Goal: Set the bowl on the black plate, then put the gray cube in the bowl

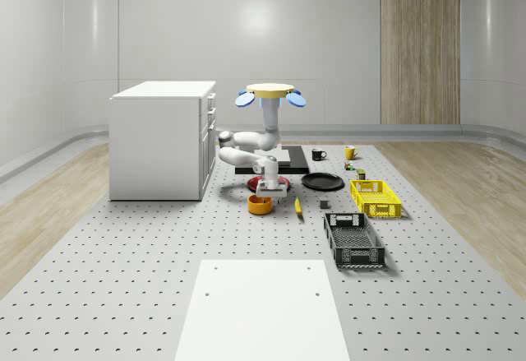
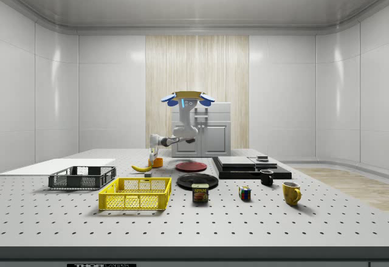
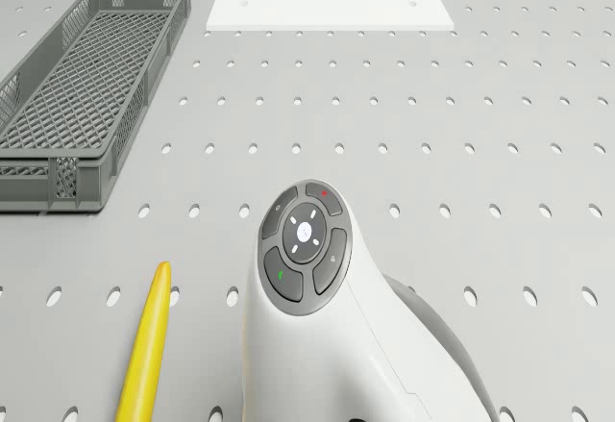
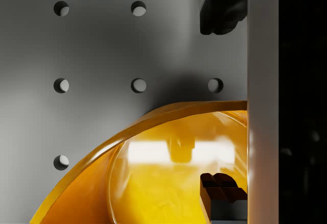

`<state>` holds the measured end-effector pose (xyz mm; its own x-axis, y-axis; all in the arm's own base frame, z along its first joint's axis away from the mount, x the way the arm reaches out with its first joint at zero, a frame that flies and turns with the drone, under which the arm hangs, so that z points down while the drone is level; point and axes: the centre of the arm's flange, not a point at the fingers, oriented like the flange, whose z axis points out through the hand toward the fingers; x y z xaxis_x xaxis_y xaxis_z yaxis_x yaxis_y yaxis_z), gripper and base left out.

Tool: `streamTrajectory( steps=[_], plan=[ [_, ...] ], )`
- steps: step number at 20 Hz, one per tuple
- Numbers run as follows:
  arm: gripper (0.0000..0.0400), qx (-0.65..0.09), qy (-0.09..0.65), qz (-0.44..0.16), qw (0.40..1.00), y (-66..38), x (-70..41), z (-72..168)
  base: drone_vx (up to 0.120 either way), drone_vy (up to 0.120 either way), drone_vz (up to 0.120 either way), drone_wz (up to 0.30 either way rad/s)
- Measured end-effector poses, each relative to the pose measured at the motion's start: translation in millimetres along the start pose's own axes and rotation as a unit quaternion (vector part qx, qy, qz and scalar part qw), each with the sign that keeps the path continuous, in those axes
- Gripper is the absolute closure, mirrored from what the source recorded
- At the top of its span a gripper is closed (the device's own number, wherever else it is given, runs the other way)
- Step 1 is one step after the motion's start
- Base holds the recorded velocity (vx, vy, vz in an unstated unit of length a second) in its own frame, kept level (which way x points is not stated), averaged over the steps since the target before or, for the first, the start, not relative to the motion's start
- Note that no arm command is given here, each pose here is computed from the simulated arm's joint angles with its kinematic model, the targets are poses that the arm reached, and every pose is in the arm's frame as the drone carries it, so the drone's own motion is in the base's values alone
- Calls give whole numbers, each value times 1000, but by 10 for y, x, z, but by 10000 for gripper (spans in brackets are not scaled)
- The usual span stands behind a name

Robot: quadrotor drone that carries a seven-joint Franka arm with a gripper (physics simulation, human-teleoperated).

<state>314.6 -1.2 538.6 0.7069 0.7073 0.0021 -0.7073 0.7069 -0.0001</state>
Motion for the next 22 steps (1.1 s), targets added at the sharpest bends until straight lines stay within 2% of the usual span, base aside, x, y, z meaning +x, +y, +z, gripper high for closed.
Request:
streamTrajectory(
  steps=[9,11,12,14,17,22],
  plan=[
    [0,0,0,0,1000,-24,51,1,0,0,0,0],
    [118,0,0,0,1000,-23,57,1,0,0,0,0],
    [158,0,0,0,1000,-22,59,1,0,0,0,0],
    [214,0,0,0,1000,-22,62,1,0,0,0,0],
    [259,0,0,0,1000,-21,64,1,0,0,0,0],
    [288,0,0,0,1000,-21,66,1,0,0,0,0]
  ],
)
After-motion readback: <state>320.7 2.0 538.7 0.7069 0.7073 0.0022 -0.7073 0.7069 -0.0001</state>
